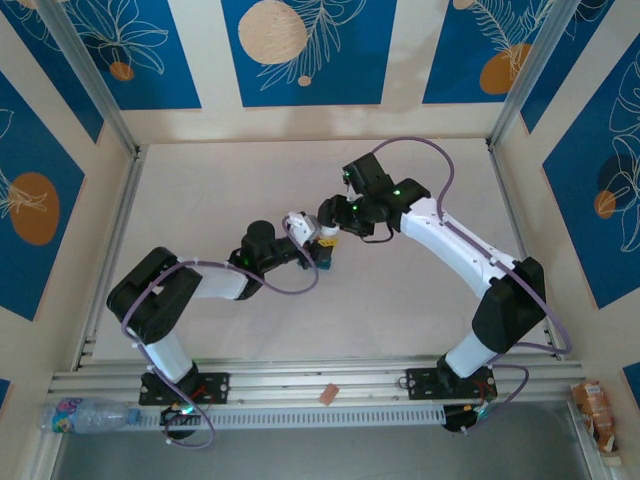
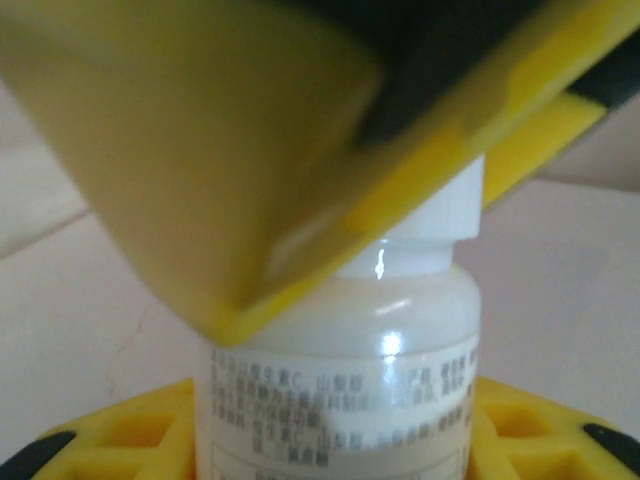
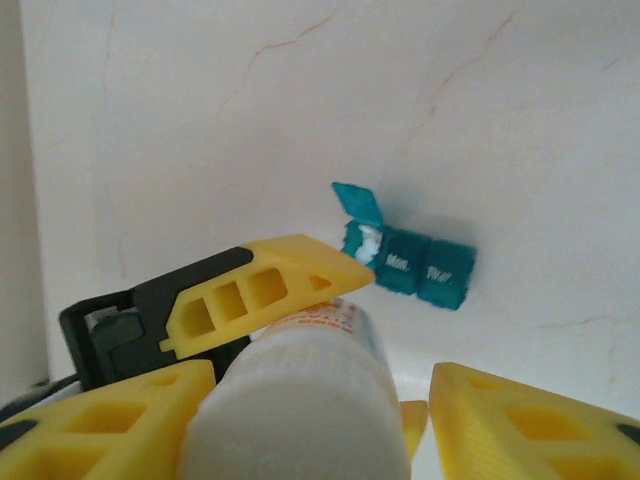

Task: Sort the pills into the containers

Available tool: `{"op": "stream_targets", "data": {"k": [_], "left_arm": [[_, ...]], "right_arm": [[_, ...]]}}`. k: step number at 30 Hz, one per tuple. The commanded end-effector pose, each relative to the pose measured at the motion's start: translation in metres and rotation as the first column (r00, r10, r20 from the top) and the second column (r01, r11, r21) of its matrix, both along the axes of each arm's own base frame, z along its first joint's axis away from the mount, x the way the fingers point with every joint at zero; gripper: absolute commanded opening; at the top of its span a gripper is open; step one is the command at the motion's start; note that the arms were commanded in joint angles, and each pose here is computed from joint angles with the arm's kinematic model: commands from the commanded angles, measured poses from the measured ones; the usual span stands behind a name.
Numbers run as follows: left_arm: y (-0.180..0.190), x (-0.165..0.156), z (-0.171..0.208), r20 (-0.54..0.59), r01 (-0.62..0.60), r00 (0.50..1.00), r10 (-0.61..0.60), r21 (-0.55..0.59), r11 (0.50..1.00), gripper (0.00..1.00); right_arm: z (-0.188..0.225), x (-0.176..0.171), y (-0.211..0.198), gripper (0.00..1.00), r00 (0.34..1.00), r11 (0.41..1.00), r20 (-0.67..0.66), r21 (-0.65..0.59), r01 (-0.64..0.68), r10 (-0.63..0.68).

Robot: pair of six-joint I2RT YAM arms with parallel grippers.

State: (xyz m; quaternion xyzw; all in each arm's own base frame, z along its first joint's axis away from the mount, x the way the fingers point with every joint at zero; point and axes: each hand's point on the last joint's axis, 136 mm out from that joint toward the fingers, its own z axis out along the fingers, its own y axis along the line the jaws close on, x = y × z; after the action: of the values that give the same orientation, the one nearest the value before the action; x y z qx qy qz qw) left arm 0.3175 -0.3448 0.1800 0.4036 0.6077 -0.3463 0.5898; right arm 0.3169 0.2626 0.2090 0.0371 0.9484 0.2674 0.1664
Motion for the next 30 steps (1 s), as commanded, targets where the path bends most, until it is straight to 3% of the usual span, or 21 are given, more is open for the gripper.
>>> {"op": "stream_targets", "data": {"k": [1,7,15,20,24,30], "left_arm": [[-0.009,-0.003,0.051,0.131,0.036,0.991,-0.023,-0.097,0.995,0.00],[-0.013,-0.004,0.048,0.109,0.061,0.993,-0.051,-0.092,0.994,0.00],[-0.016,-0.007,0.046,0.054,0.147,0.988,-0.142,-0.115,0.982,0.00],[-0.013,-0.010,0.052,0.001,0.233,0.972,-0.236,-0.154,0.960,0.00],[-0.010,-0.010,0.057,-0.032,0.274,0.958,-0.284,-0.185,0.944,0.00],[-0.009,-0.009,0.056,-0.066,0.309,0.943,-0.327,-0.198,0.930,0.00]], "right_arm": [[0.036,-0.012,-0.001,0.70,0.998,0.995,0.011,0.073,-0.062,0.062],[0.069,-0.007,-0.017,0.84,0.995,0.991,0.080,0.118,-0.065,0.055],[0.099,-0.004,-0.037,0.84,0.965,0.976,0.252,0.176,-0.125,0.078],[0.106,-0.003,-0.047,0.81,0.892,0.966,0.401,0.056,-0.251,0.209],[0.095,-0.005,-0.050,0.81,0.836,0.937,0.434,-0.060,-0.345,0.335],[0.093,-0.010,-0.041,0.82,0.799,0.900,0.441,-0.045,-0.434,0.408]]}}
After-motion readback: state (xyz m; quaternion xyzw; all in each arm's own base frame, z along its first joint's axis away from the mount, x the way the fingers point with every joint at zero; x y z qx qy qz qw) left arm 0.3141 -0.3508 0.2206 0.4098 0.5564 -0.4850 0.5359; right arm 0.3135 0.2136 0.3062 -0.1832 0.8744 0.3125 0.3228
